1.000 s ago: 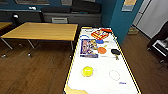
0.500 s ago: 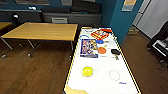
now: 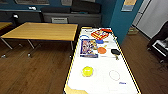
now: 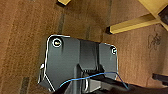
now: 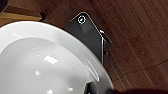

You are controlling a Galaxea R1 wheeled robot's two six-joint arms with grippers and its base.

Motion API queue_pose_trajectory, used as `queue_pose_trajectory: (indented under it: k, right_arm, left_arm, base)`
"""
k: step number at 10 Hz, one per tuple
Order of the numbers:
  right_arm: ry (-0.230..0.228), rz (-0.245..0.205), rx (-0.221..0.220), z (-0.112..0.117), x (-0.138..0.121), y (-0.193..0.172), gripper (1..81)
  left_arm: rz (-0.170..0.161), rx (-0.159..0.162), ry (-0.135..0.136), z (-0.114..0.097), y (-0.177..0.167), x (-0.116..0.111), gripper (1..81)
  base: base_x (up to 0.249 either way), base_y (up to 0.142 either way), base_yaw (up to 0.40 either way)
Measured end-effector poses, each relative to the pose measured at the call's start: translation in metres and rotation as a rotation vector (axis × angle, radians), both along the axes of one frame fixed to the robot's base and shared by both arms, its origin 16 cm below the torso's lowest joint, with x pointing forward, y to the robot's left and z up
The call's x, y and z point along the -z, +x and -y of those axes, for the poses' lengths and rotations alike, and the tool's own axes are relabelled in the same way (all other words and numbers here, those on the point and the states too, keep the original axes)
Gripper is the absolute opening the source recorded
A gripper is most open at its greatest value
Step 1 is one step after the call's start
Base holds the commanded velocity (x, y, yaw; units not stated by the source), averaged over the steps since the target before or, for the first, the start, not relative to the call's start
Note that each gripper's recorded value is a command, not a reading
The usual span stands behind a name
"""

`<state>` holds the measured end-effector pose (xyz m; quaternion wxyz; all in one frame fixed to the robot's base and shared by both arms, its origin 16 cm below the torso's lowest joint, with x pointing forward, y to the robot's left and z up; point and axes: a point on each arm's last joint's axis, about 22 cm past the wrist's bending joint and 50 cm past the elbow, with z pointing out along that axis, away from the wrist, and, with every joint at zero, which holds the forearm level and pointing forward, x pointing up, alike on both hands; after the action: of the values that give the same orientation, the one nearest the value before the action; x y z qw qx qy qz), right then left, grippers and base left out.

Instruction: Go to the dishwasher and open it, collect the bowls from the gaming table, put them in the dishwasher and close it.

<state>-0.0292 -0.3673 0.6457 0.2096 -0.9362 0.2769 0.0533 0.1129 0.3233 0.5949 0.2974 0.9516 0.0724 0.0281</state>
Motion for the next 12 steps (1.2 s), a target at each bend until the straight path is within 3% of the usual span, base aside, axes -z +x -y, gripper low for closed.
queue_pose_trajectory:
  k: [3,5,6,7,8,10,12]
  right_arm:
    - [0.030,0.021,0.012,-0.032,0.020,0.000,1.0]
    - [0.022,0.023,0.012,-0.032,0.026,-0.001,1.0]
    - [0.015,0.024,0.011,-0.028,0.027,-0.001,1.0]
    - [0.013,0.024,0.010,-0.027,0.027,-0.001,1.0]
    - [0.012,0.023,0.009,-0.027,0.027,-0.001,1.0]
    - [-0.005,0.025,0.003,-0.015,0.026,0.000,1.0]
    - [-0.011,0.034,0.002,-0.011,0.027,0.007,1.0]
  left_arm:
    - [0.100,-0.077,-0.057,0.003,0.103,-0.044,81.1]
    - [0.165,-0.104,-0.098,0.009,0.168,-0.077,81.1]
    - [0.182,-0.120,-0.131,0.019,0.197,-0.093,81.1]
    - [0.203,-0.121,-0.160,0.030,0.226,-0.110,81.1]
    - [0.217,-0.122,-0.172,0.034,0.253,-0.123,81.1]
    - [0.239,-0.091,-0.178,0.044,0.305,-0.148,81.1]
    - [0.208,-0.060,-0.179,0.066,0.344,-0.155,81.1]
  base:
    - [0.000,0.000,0.000]
    - [0.000,0.000,0.000]
    - [0.000,0.000,0.000]
    - [0.000,0.000,0.000]
    - [0.000,0.000,0.000]
    - [0.000,0.000,0.000]
    - [0.000,0.000,0.000]
